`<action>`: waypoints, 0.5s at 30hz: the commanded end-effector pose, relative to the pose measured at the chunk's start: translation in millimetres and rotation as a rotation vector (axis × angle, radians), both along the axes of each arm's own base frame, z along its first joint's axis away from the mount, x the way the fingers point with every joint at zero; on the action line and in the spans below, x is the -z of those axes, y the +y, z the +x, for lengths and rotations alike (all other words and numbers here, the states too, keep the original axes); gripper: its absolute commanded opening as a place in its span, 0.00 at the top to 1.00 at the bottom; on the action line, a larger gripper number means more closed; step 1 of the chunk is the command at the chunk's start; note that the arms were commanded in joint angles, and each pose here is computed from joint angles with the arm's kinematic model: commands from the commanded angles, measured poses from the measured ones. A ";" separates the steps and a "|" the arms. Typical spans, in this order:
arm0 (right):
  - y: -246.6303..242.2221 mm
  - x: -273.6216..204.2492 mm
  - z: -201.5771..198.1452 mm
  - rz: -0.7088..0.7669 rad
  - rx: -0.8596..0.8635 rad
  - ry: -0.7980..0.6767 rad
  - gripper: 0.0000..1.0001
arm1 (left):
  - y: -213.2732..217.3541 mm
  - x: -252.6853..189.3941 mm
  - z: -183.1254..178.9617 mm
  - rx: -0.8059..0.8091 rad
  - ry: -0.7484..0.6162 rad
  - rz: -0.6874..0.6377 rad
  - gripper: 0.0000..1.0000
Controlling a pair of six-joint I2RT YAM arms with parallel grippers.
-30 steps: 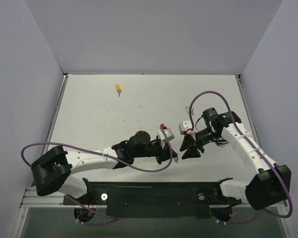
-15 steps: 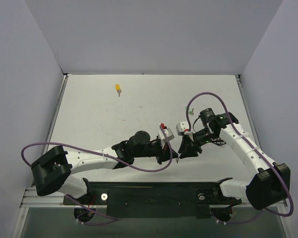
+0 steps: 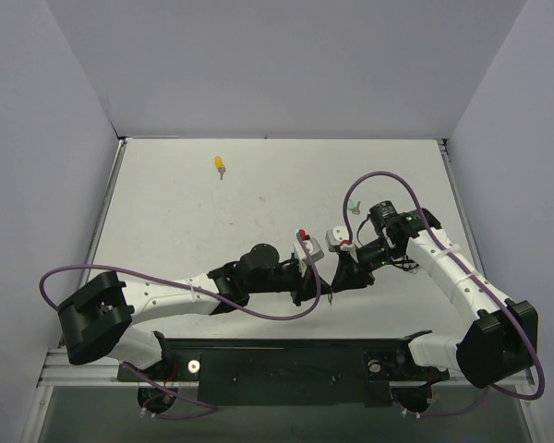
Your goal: Put the keys on the keyring
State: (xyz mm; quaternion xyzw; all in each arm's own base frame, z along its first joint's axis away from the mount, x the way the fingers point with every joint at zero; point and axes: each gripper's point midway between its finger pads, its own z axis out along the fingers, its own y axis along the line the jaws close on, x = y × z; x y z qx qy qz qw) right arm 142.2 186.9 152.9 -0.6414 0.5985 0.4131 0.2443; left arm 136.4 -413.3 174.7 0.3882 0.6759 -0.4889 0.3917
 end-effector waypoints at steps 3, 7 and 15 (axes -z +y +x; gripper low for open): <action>0.6 1.6 -9.4 0.000 -0.010 0.046 0.87 | -1.0 -32.8 7.7 -0.026 -0.051 -0.089 1.00; 0.2 2.5 -9.2 -0.004 -0.009 0.050 0.86 | -0.3 -33.0 8.7 -0.034 -0.053 -0.088 1.00; 1.5 1.3 -10.6 0.000 -0.011 0.056 0.98 | -0.5 -31.3 8.9 -0.037 -0.051 -0.087 1.00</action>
